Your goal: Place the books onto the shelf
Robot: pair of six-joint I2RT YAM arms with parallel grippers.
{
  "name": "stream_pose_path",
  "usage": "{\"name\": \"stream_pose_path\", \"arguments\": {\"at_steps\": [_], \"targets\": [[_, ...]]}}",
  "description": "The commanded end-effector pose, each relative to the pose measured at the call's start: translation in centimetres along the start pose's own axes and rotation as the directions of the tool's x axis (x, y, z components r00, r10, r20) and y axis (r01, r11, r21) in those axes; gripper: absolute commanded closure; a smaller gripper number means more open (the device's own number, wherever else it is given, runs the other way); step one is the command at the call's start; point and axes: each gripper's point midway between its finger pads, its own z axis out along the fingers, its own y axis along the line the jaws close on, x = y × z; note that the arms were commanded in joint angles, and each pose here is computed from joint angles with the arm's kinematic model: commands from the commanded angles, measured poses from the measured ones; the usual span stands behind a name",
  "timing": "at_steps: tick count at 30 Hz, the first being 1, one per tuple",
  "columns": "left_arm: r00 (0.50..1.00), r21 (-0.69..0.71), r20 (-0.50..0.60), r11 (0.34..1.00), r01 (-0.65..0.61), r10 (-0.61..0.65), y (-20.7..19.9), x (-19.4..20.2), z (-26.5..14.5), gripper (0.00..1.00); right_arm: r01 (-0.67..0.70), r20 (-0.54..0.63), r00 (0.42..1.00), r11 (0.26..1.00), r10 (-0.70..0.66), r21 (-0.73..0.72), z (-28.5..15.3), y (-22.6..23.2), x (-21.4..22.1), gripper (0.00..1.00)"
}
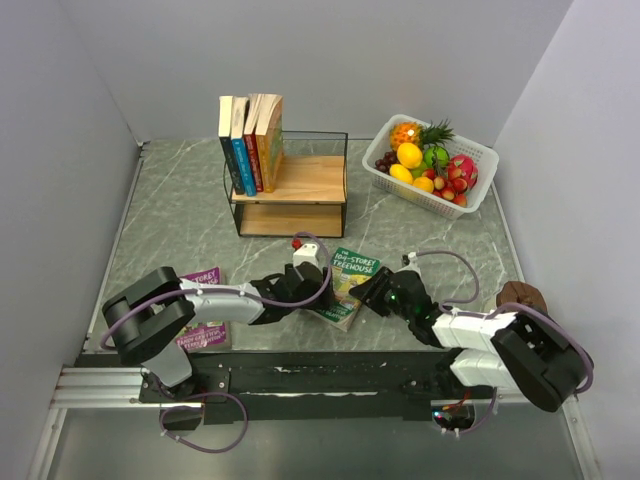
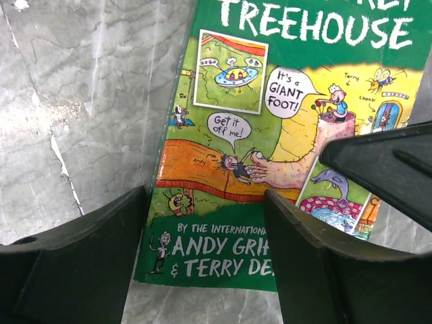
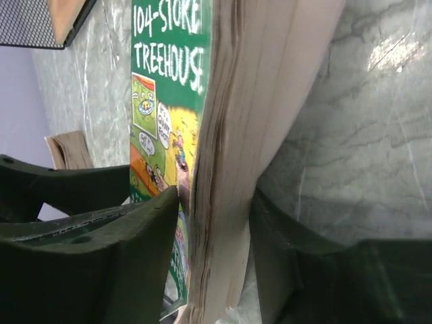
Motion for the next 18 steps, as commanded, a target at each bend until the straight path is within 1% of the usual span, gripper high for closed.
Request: {"name": "stream_pose_path", "arguments": {"at_steps": [1, 2, 3, 4, 5, 6, 7, 8, 9, 10, 11, 12, 13, 14, 15, 17, 18], "targets": [[0.992, 0.138, -0.122, 0.990, 0.010, 0.007, -3.8, 3.7, -0.1, 0.27, -0.023, -0.038, 0.999, 0.960, 0.013, -0.279, -0.8, 6.9, 0.0, 0.57], [0.992, 0.130, -0.124, 0.991, 0.008, 0.008, -3.6, 3.8, -0.2, 0.27, -0.023, -0.039, 0.999, 0.960, 0.012, -0.279, -0.8, 7.0, 0.0, 0.60], [0.993, 0.120, -0.119, 0.993, 0.011, 0.003, -3.5, 3.6, -0.3, 0.27, -0.015, -0.044, 0.999, 0.966, 0.004, -0.259, -0.8, 6.6, 0.2, 0.70], [0.995, 0.100, -0.103, 0.995, 0.011, -0.001, -3.2, 3.1, -0.3, 0.27, -0.011, -0.046, 0.999, 0.970, 0.000, -0.243, -0.9, 6.4, 0.2, 0.78], [0.996, 0.082, -0.089, 0.997, 0.010, -0.003, -3.1, 2.7, -0.4, 0.26, -0.004, -0.039, 0.999, 0.972, -0.005, -0.234, -1.0, 6.4, -0.1, 0.90], [0.997, 0.054, -0.083, 0.999, 0.008, -0.003, -2.6, 2.2, -1.0, 0.24, 0.018, -0.057, 0.998, 0.986, -0.028, -0.168, -1.5, 5.1, 0.4, 0.98], [0.998, 0.034, -0.069, 0.999, 0.008, -0.006, -2.4, 1.6, -1.4, 0.23, 0.033, -0.064, 0.997, 0.992, -0.041, -0.124, -1.8, 4.5, 0.4, 1.00], [1.000, 0.004, -0.023, 1.000, 0.013, -0.013, -2.2, 0.3, -1.9, 0.21, 0.056, -0.039, 0.997, 0.994, -0.060, -0.092, -2.3, 5.3, -0.5, 1.00], [1.000, -0.003, 0.000, 1.000, 0.017, -0.017, -2.1, -0.9, -3.3, 0.16, 0.133, -0.022, 0.990, 0.984, -0.136, -0.118, -3.7, 6.5, -0.8, 1.00], [0.999, 0.001, 0.029, 1.000, 0.025, -0.025, -2.3, -2.0, -4.2, 0.14, 0.173, -0.068, 0.982, 0.985, -0.174, -0.020, -4.6, 4.5, -0.1, 1.00], [0.997, 0.014, 0.064, 0.999, 0.034, -0.035, -2.7, -3.3, -5.1, 0.12, 0.206, -0.047, 0.977, 0.977, -0.208, -0.048, -5.7, 6.3, -0.9, 1.00], [0.993, 0.052, 0.109, 0.998, 0.040, -0.046, -3.4, -5.1, -7.1, 0.08, 0.265, -0.027, 0.963, 0.959, -0.269, -0.101, -7.3, 7.7, -1.3, 1.00], [0.990, 0.074, 0.135, 0.996, 0.040, -0.050, -3.8, -6.1, -8.1, 0.06, 0.292, -0.065, 0.953, 0.954, -0.297, -0.071, -8.4, 6.8, -0.9, 1.00], [0.986, 0.097, 0.158, 0.994, 0.044, -0.059, -4.2, -7.2, -9.2, 0.05, 0.312, -0.045, 0.947, 0.945, -0.318, -0.102, -9.6, 8.3, -1.6, 1.00], [0.977, 0.141, 0.199, 0.989, 0.053, -0.081, -4.8, -8.8, -11.1, 0.01, 0.342, -0.041, 0.935, 0.929, -0.351, -0.140, -11.1, 9.1, -1.6, 1.00], [0.970, 0.196, 0.222, 0.979, 0.051, -0.095, -5.5, -10.1, -13.1, 0.01, 0.369, -0.053, 0.922, 0.911, -0.384, -0.186, -13.2, 10.6, -1.6, 1.00], [0.966, 0.274, 0.233, 0.961, 0.041, -0.108, -6.4, -11.0, -15.1, 0.01, 0.390, -0.060, 0.908, 0.890, -0.414, -0.238, -14.3, 11.5, -1.3, 1.00]]}}
